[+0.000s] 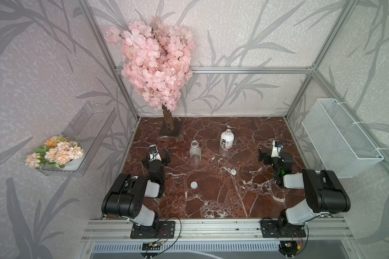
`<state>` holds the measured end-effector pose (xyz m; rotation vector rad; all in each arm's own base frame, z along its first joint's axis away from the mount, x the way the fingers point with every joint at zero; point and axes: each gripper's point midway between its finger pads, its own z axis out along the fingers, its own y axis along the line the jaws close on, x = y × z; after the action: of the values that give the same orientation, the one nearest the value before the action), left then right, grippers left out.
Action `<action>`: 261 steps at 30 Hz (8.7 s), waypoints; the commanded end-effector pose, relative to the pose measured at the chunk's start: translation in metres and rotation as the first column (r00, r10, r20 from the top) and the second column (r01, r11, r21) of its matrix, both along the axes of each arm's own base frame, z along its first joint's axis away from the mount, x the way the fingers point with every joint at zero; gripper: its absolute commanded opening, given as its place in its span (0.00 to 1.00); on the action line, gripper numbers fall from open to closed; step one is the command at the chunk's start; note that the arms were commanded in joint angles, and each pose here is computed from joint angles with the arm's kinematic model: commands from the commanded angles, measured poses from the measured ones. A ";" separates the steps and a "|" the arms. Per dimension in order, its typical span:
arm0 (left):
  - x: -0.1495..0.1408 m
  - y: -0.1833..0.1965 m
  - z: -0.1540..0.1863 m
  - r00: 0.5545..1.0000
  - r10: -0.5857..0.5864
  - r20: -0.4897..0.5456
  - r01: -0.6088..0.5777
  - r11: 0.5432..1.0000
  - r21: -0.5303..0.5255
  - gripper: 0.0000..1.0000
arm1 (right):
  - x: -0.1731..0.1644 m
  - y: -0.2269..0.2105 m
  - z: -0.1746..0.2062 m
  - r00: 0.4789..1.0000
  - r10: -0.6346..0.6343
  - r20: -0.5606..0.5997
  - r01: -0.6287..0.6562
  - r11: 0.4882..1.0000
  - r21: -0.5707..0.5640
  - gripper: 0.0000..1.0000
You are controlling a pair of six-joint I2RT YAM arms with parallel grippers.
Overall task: Screw on the bottle caps
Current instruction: Pick up the plastic bottle at the center of the board.
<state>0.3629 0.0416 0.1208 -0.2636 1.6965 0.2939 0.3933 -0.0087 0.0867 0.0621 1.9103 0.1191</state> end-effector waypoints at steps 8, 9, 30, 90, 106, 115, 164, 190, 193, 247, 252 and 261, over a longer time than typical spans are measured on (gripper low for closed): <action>0.003 0.001 0.011 0.999 0.003 0.040 -0.003 1.000 -0.011 1.00 | 0.005 0.002 0.006 1.000 0.011 0.018 -0.011 1.000 -0.010 0.99; 0.003 0.001 0.011 0.999 0.004 0.040 -0.003 1.000 -0.012 1.00 | 0.005 0.002 0.006 1.000 0.011 0.017 -0.011 1.000 -0.010 0.99; 0.002 0.001 0.011 0.999 0.003 0.040 -0.002 1.000 -0.012 1.00 | 0.005 0.003 0.006 1.000 0.020 0.018 -0.020 1.000 -0.009 0.99; -0.012 -0.099 0.181 0.851 -0.515 0.102 0.525 0.843 -0.115 1.00 | 0.033 0.238 0.120 0.782 0.613 -0.114 -0.621 0.781 -0.060 0.99; -0.011 -0.101 0.177 0.848 -0.523 0.090 0.530 0.839 -0.119 1.00 | 0.039 0.253 0.099 0.757 0.639 -0.138 -0.647 0.762 -0.017 0.99; -0.011 -0.103 0.175 0.842 -0.533 0.084 0.540 0.833 -0.124 1.00 | 0.040 0.257 0.097 0.753 0.650 -0.104 -0.653 0.757 0.003 0.99; -0.058 -0.309 0.230 0.182 -0.982 -0.045 0.982 0.179 0.054 1.00 | -0.083 0.240 0.296 0.525 0.822 0.221 -0.842 0.465 0.273 0.62; -0.070 -0.387 0.218 -0.006 -0.999 -0.051 0.999 -0.009 0.051 1.00 | -0.106 0.257 0.296 0.350 0.882 0.317 -0.902 0.225 0.368 0.62; -0.071 -0.387 0.222 -0.006 -0.999 -0.034 0.998 -0.008 0.059 1.00 | -0.107 0.258 0.294 0.349 0.883 0.313 -0.901 0.225 0.370 0.63; -0.073 -0.385 0.184 0.011 -0.999 -0.052 0.998 0.014 -0.068 0.99 | -0.120 0.269 0.290 0.322 0.874 0.363 -0.922 0.202 0.331 0.63; -0.073 -0.388 0.175 -0.011 -0.997 -0.077 0.995 -0.003 -0.098 1.00 | -0.122 0.270 0.292 0.309 0.874 0.376 -0.924 0.181 0.338 0.63; -0.069 -0.390 0.170 -0.005 -0.996 -0.090 0.995 0.005 -0.102 0.94 | -0.127 0.274 0.292 0.283 0.882 0.377 -0.927 0.151 0.343 0.63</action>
<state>0.2899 -0.3433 0.3041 1.0757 1.5379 -0.8657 0.2918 0.2581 0.3512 -0.6860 1.6044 1.4215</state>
